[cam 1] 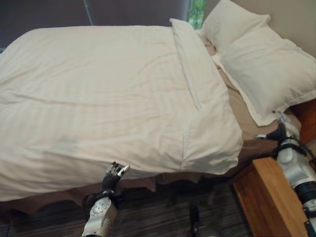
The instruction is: Making the bed.
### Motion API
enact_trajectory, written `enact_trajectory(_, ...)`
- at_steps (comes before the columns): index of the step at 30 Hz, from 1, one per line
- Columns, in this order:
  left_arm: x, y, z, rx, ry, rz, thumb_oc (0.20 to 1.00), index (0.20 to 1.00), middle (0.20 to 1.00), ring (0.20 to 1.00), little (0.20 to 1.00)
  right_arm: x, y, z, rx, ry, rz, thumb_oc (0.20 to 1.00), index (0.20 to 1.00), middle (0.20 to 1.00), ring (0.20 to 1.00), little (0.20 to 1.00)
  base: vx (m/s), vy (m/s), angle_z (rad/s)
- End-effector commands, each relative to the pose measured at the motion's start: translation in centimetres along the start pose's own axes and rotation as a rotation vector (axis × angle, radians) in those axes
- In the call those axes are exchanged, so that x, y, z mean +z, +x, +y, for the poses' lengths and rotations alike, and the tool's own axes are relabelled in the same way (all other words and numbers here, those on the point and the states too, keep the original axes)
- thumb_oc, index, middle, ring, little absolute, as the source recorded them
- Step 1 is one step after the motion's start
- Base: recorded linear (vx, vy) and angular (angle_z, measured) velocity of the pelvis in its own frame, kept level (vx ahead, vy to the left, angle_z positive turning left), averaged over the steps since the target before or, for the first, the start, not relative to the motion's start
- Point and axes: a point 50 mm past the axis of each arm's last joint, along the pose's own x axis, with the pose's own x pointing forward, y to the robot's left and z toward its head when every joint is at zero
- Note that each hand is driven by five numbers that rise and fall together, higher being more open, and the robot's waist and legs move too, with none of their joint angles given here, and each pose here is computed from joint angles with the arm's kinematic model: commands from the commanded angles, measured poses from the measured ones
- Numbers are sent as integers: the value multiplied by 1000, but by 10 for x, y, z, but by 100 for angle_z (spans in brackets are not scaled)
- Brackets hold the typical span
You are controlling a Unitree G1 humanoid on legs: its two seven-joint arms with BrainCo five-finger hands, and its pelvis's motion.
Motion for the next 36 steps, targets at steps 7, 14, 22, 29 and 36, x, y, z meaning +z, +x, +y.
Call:
enact_trajectory(7,42,19,-23,-35,-34,-154,1000,1000,1000,1000,1000,57,35,-20,-100,8,-123,1000,1000,1000,1000,1000,-1,-9,-4)
enact_trajectory(14,57,30,-34,-38,-48,-200,1000,1000,1000,1000,1000,75,48,-19,-95,37,-115,1000,1000,1000,1000,1000,-68,-36,11)
enact_trajectory(22,82,48,-50,-26,-81,-249,1000,1000,1000,1000,1000,65,54,-8,-55,23,-9,200,200,200,200,200,-63,-66,-4)
enact_trajectory(29,66,37,-39,-23,-83,-219,1000,1000,1000,1000,1000,30,35,-20,-98,-9,-20,200,200,200,200,200,0,0,0)
enact_trajectory(36,59,32,-43,-40,-74,-203,1000,1000,1000,1000,1000,-9,11,-10,-67,-41,50,213,213,213,213,213,-8,7,-2)
